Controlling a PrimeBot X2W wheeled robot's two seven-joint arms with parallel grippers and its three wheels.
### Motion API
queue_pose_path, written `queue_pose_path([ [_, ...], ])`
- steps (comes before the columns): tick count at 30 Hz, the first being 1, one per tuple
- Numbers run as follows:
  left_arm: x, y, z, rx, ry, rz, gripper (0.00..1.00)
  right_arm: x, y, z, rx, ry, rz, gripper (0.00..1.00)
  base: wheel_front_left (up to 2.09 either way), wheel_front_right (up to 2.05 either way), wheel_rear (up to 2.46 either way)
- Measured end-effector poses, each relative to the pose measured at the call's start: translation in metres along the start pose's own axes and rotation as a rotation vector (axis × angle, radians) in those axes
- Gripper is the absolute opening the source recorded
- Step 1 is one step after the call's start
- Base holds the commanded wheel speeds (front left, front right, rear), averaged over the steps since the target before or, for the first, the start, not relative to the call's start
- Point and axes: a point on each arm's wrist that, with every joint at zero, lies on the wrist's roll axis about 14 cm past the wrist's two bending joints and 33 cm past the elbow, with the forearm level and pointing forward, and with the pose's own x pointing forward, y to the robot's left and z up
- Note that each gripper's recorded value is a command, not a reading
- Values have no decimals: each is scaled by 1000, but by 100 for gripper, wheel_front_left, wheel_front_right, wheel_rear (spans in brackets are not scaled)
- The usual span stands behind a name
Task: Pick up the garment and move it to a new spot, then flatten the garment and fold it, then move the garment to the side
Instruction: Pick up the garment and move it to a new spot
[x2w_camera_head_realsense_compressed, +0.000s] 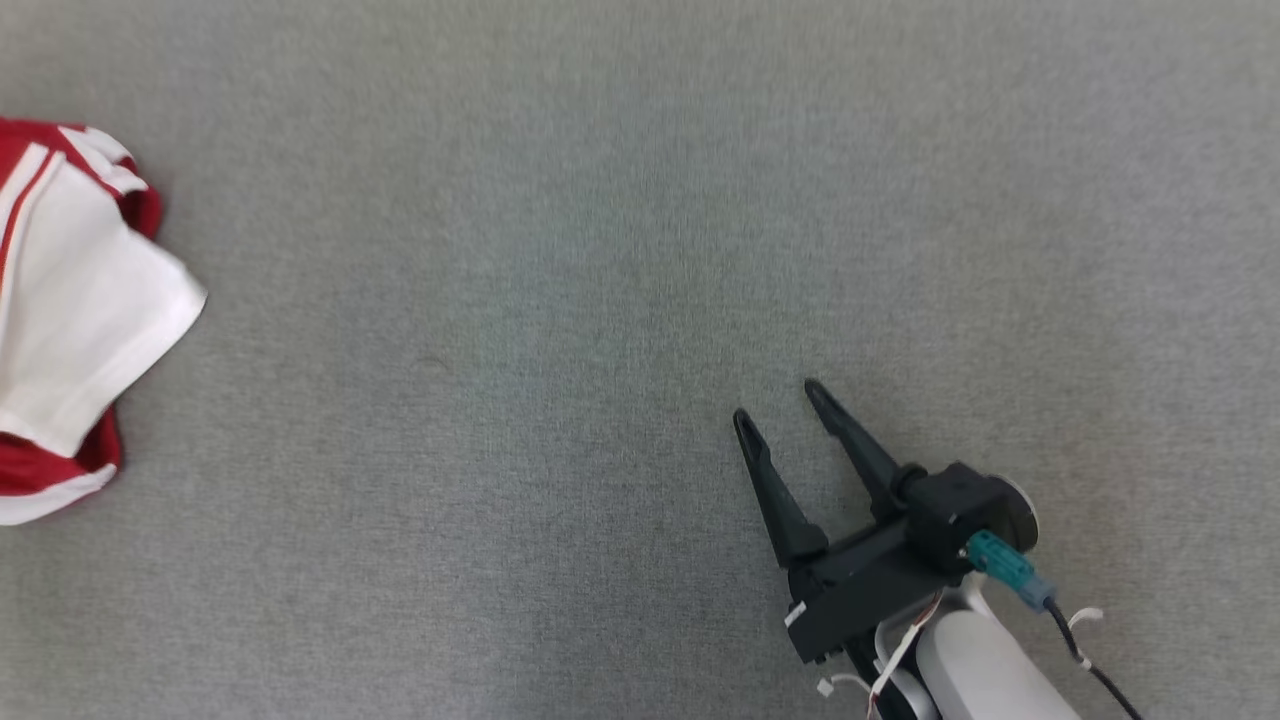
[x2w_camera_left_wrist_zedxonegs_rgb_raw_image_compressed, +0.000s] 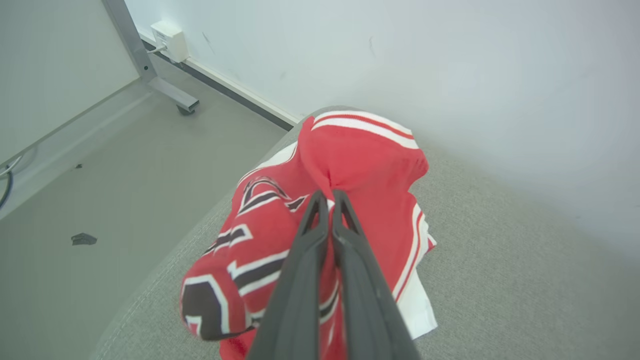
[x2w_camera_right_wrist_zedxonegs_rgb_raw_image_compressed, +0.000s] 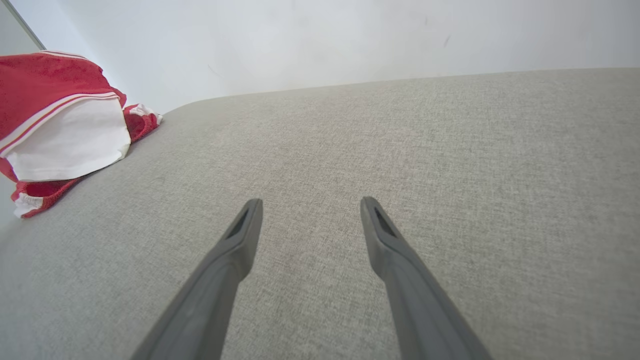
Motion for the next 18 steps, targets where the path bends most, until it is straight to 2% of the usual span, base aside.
queue_pose_path([
  [8,-49,-54,74,104,-148,-199,0,-33,16,15,17,-32,-24,100,0,0,0],
  [12,-86,-102,103,145,-226,-345,0,-54,21,24,11,-58,-48,100,0,0,0],
  [15,-118,-146,110,145,-263,-481,0,-71,20,33,2,-88,-74,100,0,0,0],
  [16,-118,-146,110,145,-263,-481,0,-71,20,33,2,-88,-74,100,0,0,0],
  [18,-139,-176,117,135,-293,-578,0,-80,18,43,-9,-117,-93,100,0,0,0],
])
